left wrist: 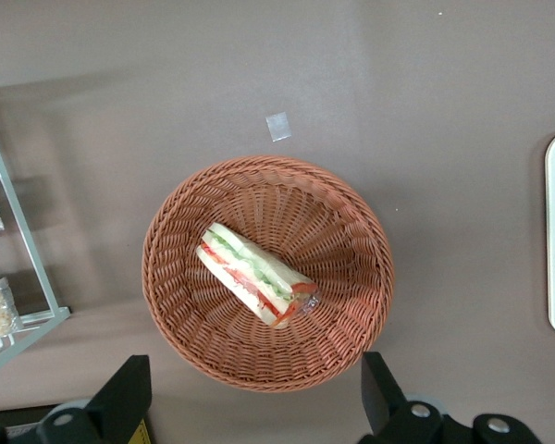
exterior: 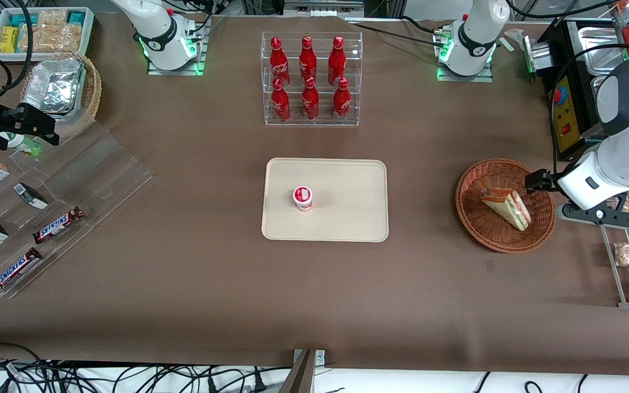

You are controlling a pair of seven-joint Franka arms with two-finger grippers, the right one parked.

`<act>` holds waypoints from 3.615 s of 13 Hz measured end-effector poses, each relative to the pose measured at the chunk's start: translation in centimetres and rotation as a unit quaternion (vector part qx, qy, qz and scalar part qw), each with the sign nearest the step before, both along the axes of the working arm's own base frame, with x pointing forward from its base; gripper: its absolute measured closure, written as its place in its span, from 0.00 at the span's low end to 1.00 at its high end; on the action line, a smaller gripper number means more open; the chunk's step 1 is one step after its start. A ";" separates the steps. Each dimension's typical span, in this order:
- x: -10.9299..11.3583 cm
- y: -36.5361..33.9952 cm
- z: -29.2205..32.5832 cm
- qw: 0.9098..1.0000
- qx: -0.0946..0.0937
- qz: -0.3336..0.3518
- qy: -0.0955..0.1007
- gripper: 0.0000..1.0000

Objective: Place sandwich from basket to tray
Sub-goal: 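Lower the open left gripper over the wrapped sandwich in the basket, then close the left gripper on the wrapped sandwich and lift it, then carry the sandwich with the left gripper over the cream tray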

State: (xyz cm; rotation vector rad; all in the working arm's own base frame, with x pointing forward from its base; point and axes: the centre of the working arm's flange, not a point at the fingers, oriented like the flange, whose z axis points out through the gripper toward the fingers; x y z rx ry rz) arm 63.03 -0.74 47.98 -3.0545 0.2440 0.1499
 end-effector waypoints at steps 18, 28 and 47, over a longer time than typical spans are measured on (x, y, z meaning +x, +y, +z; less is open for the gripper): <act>-1.3 5.0 -19.1 0.887 0.058 0.458 -0.001 0.00; -4.9 3.7 -25.0 0.869 0.056 0.491 -0.007 0.00; -2.7 -1.9 -15.4 0.895 0.104 0.432 0.041 0.69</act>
